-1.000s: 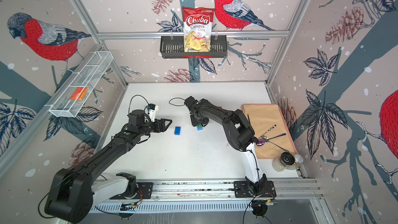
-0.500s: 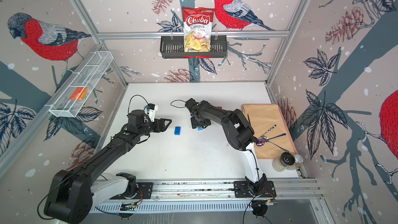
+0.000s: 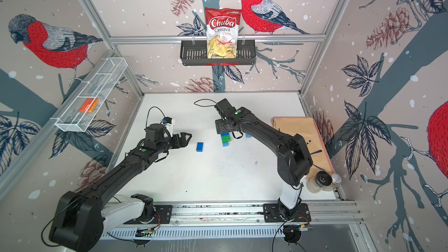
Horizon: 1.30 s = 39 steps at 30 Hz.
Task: Assemble a rectangle with lego
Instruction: Assemble the lego brick with the lego brick, then pick up the lego brick from the center of the board.
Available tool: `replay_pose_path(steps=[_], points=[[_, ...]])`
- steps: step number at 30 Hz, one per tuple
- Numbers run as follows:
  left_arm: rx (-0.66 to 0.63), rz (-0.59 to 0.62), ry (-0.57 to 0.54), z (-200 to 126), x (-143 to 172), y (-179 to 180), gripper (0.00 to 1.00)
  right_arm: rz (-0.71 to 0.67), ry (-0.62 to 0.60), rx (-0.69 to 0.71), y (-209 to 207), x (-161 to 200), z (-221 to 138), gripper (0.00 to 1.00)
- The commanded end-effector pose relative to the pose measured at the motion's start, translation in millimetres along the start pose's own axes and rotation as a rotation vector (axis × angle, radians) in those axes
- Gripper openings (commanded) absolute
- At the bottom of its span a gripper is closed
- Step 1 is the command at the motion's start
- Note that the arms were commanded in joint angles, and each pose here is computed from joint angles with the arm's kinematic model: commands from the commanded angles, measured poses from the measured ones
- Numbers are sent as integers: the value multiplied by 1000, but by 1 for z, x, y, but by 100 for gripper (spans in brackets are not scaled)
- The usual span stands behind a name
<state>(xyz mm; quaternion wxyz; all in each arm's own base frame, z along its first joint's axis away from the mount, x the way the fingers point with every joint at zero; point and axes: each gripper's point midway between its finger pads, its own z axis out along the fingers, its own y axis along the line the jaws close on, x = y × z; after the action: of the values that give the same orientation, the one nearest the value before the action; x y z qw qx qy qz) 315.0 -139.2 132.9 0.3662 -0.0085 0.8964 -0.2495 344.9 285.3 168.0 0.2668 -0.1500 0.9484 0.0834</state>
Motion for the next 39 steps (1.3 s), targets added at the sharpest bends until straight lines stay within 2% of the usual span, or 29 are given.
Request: replay_pose_path(steps=[1,4,7,9,15,22,24,30,32,35,39], points=[[-112,-91,20,7,12,6,91,64,-96,38,-19,-16,-19,80],[-156,-83,78,23,29,-3,88,131,-123,56,-38,-11,-27,80],[-230,-96,198,41,50,4,85,156,-126,54,-48,0,-27,80],[-256,-103,238,51,59,8,83,161,-128,49,-53,7,-26,80],[-303,-97,269,75,67,4,82,163,-147,-8,-58,17,-27,80],[-361,12,320,100,73,0,73,166,-158,-27,-69,21,-27,80],[-370,32,332,103,74,0,66,175,-160,-27,-74,23,-27,80],[-398,71,336,100,78,3,31,215,-167,-26,-86,27,-29,80],[-388,100,330,98,76,-2,23,225,-168,-21,-89,27,-29,80],[-336,195,331,97,76,-23,21,241,-173,-15,-93,26,-31,80],[-102,506,372,98,94,-94,21,298,-189,53,-115,25,-38,80]])
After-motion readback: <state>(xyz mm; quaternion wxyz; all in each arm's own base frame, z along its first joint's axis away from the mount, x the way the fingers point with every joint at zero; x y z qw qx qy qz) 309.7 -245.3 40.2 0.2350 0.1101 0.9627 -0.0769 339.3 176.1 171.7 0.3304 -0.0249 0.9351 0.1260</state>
